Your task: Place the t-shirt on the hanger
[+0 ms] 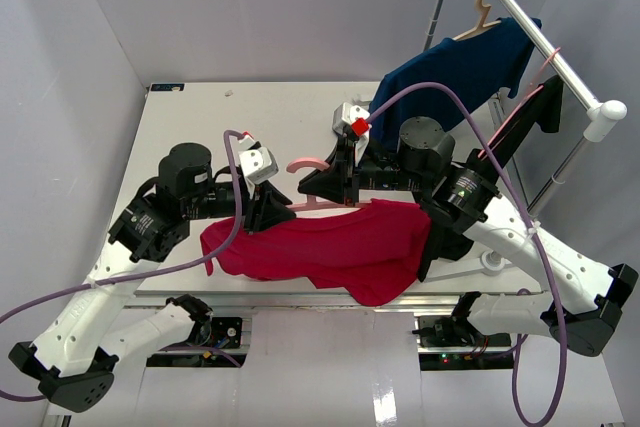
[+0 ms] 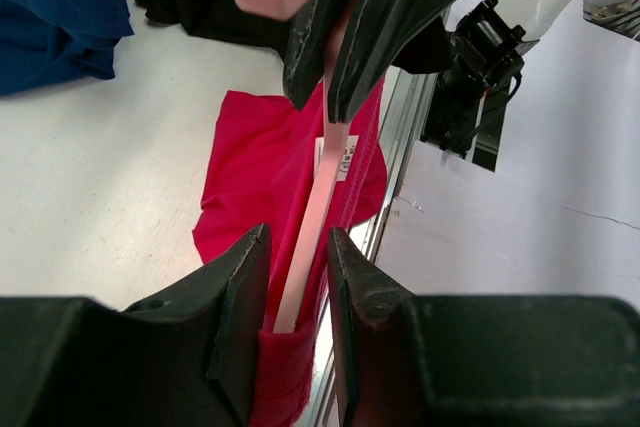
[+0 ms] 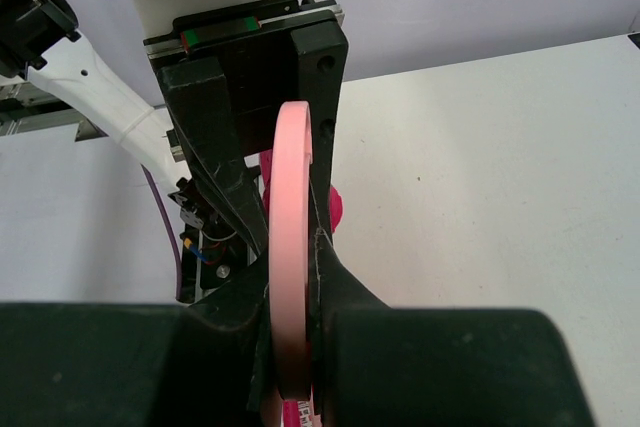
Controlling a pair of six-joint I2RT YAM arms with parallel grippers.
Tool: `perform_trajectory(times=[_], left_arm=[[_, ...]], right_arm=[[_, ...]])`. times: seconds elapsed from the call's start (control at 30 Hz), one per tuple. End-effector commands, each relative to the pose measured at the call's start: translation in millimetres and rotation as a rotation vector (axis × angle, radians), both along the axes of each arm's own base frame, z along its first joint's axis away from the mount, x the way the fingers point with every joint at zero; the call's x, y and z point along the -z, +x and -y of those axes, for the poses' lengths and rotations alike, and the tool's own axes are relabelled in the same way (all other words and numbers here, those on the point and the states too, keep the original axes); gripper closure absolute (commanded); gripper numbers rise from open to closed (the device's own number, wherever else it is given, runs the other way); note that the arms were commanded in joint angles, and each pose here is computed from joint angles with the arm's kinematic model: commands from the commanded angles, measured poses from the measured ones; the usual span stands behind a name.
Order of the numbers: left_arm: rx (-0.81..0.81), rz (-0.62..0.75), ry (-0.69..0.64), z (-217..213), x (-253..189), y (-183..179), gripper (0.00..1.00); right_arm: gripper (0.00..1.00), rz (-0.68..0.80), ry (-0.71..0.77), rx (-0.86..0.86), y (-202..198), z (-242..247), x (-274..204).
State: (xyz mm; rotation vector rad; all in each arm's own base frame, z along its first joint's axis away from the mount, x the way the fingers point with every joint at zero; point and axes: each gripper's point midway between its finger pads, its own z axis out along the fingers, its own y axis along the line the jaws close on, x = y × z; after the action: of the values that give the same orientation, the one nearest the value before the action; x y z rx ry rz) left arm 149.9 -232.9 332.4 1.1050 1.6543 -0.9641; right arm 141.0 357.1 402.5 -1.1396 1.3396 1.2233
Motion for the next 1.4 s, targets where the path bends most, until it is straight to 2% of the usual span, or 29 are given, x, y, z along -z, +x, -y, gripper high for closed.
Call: perform_trajectory(times=[0.0,0.37,0.63,0.8,0.97,1.07,1.37], left_arm=[[-0.031,0.019,0.018,-11.7,-0.1,-5.9,0.6],[-0.122,0.026,0.073,-24.8,8.3,3.3,0.57],[-0.151,0.045,0.063,-30.1,2.3,2.8,0.55],[-0.153,0.05,0.047,-29.9,-10.0,2.0,0.45],[-0.11,0.075,-0.003,-22.7,-45.9,-1.6,0.4],[-0.137,0.086,-0.001,-24.4,-56.4,3.2,0.39],[-0.199,0.104,0.047,-33.9,-42.1,12.5,0.39]], right_arm=[[0.92,0.085,0.158,0.039,4.6,5.9,-61.2],[0.92,0.071,0.161,0.026,4.6,2.6,-59.4],[0.92,0.072,0.166,0.011,4.8,-2.2,-57.0],[0.92,0.061,0.162,0.004,8.3,-10.5,-53.1],[0.92,0.059,0.149,-0.007,13.2,-25.0,-58.9],[0.92,0.069,0.161,-0.016,12.3,-29.3,-66.7],[0.92,0.055,0.128,-0.066,11.8,-62.3,-73.2]])
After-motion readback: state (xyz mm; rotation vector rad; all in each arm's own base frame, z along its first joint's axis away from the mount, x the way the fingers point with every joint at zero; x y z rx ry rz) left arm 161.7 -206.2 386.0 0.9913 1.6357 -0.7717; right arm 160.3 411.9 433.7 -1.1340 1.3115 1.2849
